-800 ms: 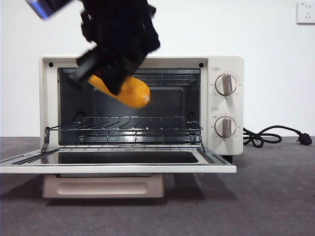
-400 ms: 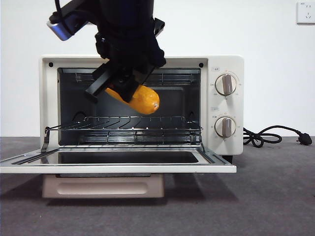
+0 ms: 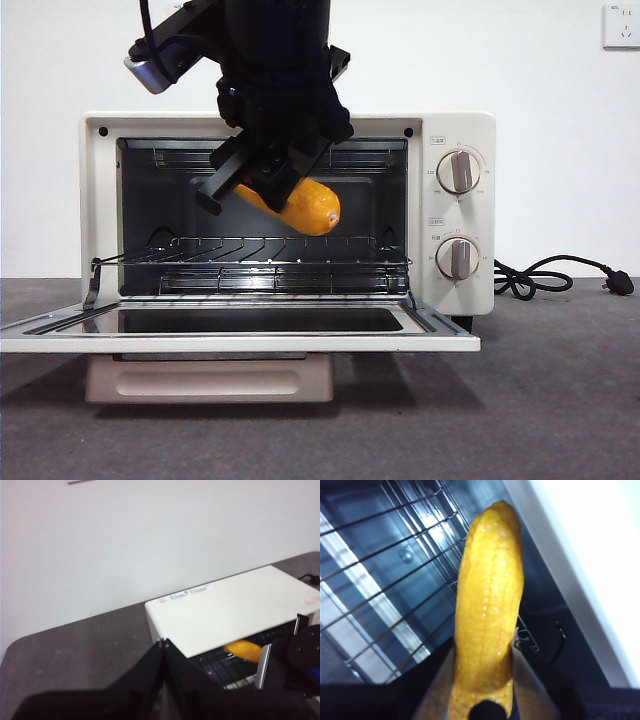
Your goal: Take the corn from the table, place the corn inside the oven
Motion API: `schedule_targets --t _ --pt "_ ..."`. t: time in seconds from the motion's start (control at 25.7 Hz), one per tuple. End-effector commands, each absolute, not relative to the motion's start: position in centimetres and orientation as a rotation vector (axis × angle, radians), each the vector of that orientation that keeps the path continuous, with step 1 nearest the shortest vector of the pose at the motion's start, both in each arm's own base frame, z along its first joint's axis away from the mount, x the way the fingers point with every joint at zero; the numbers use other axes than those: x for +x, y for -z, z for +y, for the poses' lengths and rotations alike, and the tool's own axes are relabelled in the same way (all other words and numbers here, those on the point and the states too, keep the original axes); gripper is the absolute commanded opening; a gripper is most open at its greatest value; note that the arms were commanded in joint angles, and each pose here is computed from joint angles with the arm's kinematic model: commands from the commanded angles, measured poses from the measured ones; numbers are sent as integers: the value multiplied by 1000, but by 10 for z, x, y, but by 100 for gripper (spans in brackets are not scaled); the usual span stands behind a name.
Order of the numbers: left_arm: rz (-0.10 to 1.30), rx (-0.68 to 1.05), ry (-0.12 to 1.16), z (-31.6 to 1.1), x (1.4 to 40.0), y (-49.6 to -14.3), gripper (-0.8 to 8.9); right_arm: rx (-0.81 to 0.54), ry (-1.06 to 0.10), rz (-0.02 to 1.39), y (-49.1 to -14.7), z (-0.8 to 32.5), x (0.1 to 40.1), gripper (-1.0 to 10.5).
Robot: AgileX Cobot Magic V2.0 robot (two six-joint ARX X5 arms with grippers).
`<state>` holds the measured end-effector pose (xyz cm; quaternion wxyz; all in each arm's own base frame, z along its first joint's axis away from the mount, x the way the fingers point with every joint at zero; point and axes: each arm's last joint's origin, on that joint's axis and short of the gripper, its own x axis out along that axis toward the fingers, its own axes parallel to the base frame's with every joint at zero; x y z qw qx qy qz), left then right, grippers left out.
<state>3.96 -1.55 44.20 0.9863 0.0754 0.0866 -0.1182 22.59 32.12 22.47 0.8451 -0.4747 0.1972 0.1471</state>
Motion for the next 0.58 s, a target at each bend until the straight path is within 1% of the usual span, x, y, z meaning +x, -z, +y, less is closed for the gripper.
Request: schedule_targets --t 0.04,0.16,0.19,0.35,0.51,0.58 --pt "170 162 237 -15 38 -443 -7 -1009 -325 425 -219 324 226 138" --pt "170 162 237 -15 38 -443 -7 -999 -331 427 -219 324 226 248" --pt "171 163 237 -14 38 -443 -7 -999 -332 429 -219 324 226 264" --pt "176 166 238 -14 38 -442 -7 -999 -330 435 -218 323 226 264" --pt "181 169 238 -14 38 -441 -7 -983 -318 443 -218 323 225 346" --pt "184 170 238 -14 38 -441 -7 -974 -304 444 -218 323 225 348"
